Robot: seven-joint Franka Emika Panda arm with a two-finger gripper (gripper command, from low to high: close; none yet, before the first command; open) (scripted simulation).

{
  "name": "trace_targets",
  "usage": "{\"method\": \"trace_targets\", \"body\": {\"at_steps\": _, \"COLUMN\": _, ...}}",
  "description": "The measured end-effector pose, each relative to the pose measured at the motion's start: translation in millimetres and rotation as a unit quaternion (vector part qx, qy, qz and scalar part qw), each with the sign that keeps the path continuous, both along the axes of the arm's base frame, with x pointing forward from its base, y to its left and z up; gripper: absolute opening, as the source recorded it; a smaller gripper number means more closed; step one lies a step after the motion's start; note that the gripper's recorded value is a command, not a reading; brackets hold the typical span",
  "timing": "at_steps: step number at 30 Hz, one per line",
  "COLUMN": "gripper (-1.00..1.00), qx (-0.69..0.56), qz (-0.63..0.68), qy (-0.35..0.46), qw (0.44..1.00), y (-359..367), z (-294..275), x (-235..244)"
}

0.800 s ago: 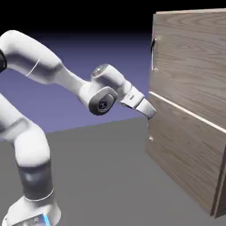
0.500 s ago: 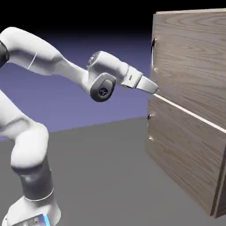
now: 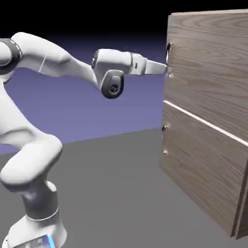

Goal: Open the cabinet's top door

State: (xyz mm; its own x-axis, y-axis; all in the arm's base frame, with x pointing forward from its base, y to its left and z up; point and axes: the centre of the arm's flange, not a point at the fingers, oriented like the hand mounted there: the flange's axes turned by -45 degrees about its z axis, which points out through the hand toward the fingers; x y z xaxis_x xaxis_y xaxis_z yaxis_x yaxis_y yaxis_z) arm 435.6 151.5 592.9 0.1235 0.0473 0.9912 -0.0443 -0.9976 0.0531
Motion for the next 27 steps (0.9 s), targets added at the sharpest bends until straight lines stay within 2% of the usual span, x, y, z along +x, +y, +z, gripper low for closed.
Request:
{"method": "trace_targets", "body": {"at_steps": 10, "gripper": 0.0, "qx": 0.024, "qz": 0.005, "qy": -0.062, "qw": 0.998, "y": 53, "z": -8, "x": 12}}
{"method": "trace_targets", "body": {"at_steps": 17, "gripper": 0.0, "qx": 0.024, "qz": 0.005, "qy": -0.062, "qw": 0.998, "y": 52, "z": -8, "x": 58}}
{"method": "trace_targets", "body": {"at_steps": 18, "gripper": -1.0, "qx": 0.024, "qz": 0.005, "qy": -0.062, "qw": 0.998, "y": 51, "z": -8, "x": 62}}
{"method": "trace_targets", "body": {"at_steps": 27, "gripper": -1.0, "qx": 0.026, "qz": 0.038, "qy": -0.061, "qw": 0.997, "y": 41, "z": -7, "x": 32}}
